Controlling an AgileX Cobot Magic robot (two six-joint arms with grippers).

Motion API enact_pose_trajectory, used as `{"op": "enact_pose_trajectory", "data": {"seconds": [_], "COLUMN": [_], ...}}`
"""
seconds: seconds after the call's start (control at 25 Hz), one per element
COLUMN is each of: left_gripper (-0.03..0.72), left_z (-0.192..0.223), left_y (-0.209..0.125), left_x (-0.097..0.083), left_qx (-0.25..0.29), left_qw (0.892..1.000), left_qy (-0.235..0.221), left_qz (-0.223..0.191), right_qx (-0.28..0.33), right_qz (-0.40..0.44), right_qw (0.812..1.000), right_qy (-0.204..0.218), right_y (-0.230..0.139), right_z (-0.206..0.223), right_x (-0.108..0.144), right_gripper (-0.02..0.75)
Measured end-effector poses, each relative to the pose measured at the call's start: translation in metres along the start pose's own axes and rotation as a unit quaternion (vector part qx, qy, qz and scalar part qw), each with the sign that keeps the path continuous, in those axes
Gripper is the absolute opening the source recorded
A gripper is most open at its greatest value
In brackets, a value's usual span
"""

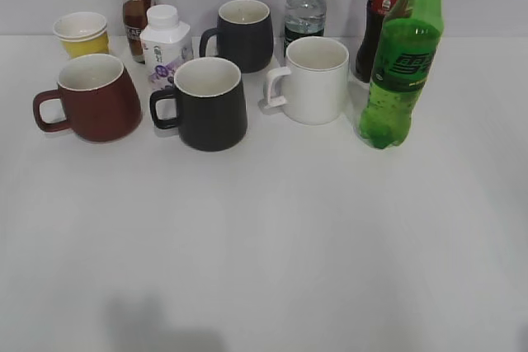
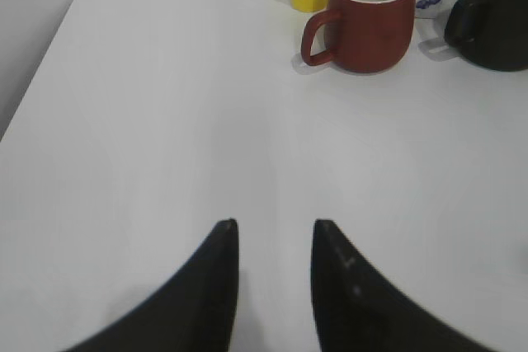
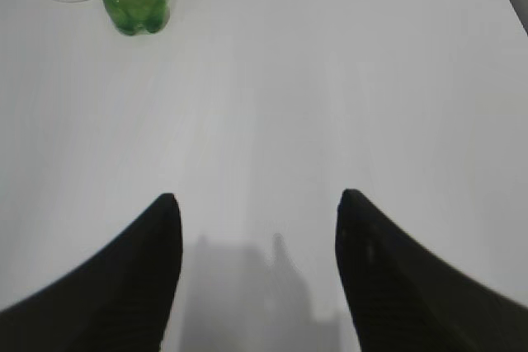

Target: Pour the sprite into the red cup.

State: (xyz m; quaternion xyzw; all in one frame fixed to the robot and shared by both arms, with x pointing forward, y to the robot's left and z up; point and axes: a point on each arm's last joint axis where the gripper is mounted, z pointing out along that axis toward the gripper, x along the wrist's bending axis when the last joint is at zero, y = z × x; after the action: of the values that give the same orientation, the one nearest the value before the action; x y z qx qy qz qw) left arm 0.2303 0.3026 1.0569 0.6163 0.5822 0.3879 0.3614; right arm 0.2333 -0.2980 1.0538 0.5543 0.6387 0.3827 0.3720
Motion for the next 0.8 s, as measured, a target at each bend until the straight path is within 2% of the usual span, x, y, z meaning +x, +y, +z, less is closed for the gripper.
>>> {"op": "enact_pose_trajectory", "data": {"seconds": [0.8], "left_gripper": [0.239], "left_z": [0.0000], "left_y": [0.0000], "left_x": [0.0000], "left_qx": [0.000], "left_qw": [1.000], "left_qy": [0.000], "left_qz": [0.000], "right_qx": [0.000], "right_qz": [0.000], "right_qw": [1.000], "right_qy": [0.000], "right_y": [0.0000], "right_z": [0.0000], "right_x": [0.0000], "right_gripper": [0.444]}}
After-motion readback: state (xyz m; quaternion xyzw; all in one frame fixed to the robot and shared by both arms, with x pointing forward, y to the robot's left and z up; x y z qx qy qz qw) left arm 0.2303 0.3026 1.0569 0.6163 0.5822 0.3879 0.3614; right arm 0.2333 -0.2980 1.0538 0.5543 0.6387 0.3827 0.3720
